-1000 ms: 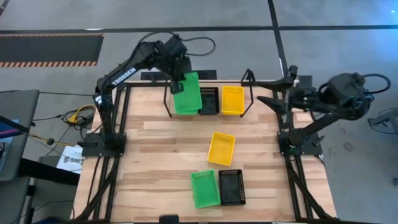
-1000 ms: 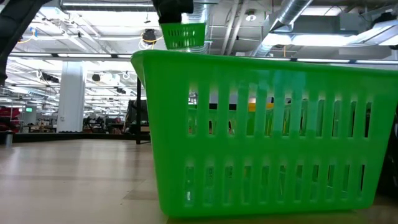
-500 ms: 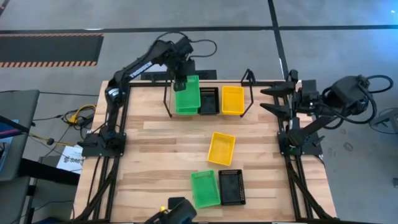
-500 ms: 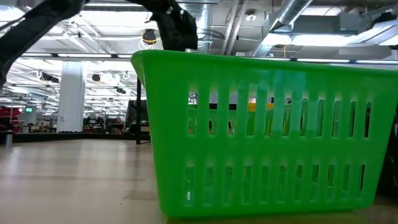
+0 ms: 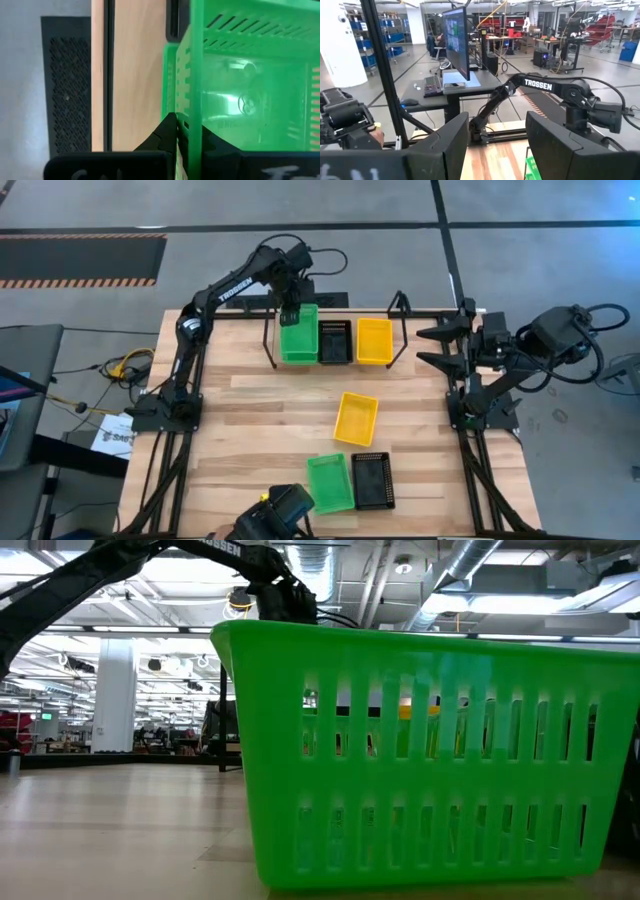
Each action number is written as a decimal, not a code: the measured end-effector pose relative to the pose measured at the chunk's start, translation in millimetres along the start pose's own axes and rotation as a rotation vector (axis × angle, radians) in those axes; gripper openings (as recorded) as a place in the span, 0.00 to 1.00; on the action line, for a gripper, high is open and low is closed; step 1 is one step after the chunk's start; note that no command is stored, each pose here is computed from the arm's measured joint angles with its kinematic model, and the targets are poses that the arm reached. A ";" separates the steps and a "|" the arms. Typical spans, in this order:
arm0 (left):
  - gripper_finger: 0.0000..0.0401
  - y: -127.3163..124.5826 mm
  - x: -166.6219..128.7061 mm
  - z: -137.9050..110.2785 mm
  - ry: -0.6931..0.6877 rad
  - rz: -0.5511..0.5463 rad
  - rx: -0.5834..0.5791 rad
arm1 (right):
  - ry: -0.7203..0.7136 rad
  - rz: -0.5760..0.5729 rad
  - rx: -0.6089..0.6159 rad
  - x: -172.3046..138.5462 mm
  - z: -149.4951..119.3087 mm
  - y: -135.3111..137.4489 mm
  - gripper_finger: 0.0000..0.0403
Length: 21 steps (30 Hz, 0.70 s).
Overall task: Stack baskets on shelf by color
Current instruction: Stack the right green bin on top of the green bin
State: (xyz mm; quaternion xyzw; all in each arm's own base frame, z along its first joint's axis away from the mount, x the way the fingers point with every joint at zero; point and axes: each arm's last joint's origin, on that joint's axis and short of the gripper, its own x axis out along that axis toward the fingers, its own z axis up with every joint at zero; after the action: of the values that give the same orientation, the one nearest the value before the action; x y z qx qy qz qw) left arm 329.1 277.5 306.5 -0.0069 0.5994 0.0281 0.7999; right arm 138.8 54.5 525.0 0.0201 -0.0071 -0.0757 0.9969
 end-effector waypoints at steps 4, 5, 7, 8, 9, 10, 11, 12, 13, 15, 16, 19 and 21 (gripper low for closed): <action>0.00 4.1 -0.8 -2.0 -0.015 -0.004 -0.008 | -0.001 0.000 -0.007 -0.3 0.1 -0.2 0.54; 0.00 4.4 -0.8 -1.5 -0.021 0.000 -0.007 | -0.001 0.000 -0.007 -0.5 0.2 -0.4 0.54; 0.00 4.4 -0.8 -1.4 -0.027 -0.007 -0.008 | -0.001 0.000 -0.007 -0.5 0.2 -0.4 0.54; 0.00 4.4 -0.9 -1.5 -0.030 -0.013 -0.008 | -0.001 0.000 -0.008 -0.5 0.2 -0.4 0.54; 0.00 4.8 1.3 -1.1 -0.033 -0.023 -0.009 | -0.001 0.000 -0.007 -0.4 0.2 -0.3 0.54; 0.00 5.6 3.5 -0.5 -0.037 -0.030 -0.009 | -0.001 0.000 -0.007 -0.4 0.2 -0.3 0.54; 0.00 6.2 6.2 -0.1 -0.038 -0.039 -0.011 | -0.001 -0.001 -0.007 -0.3 0.2 -0.4 0.54; 0.00 7.2 11.0 0.1 -0.030 -0.049 -0.013 | -0.001 -0.001 -0.007 -0.3 0.2 -0.4 0.54; 0.00 8.3 15.7 0.9 -0.023 -0.050 -0.011 | -0.001 -0.001 -0.007 -0.3 0.2 -0.4 0.54; 0.00 9.5 24.0 1.2 0.003 -0.053 -0.011 | -0.001 -0.001 -0.007 -0.2 0.1 -0.3 0.54; 0.00 9.6 28.8 1.8 0.014 -0.060 -0.011 | -0.001 0.000 -0.006 -0.2 0.2 -0.2 0.54; 0.00 11.4 40.2 1.7 0.039 -0.078 -0.009 | -0.003 -0.001 -0.004 -0.2 0.4 -0.3 0.54; 0.00 11.1 43.9 2.0 0.058 -0.073 0.001 | -0.004 -0.001 -0.004 -0.2 0.5 -0.3 0.54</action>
State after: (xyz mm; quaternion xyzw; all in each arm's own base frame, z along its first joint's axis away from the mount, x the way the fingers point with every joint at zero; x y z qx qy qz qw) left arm 342.7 290.3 265.3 -0.0291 0.6215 -0.0017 0.7828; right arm 138.5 54.3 525.5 0.0181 -0.0090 -0.0763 0.9969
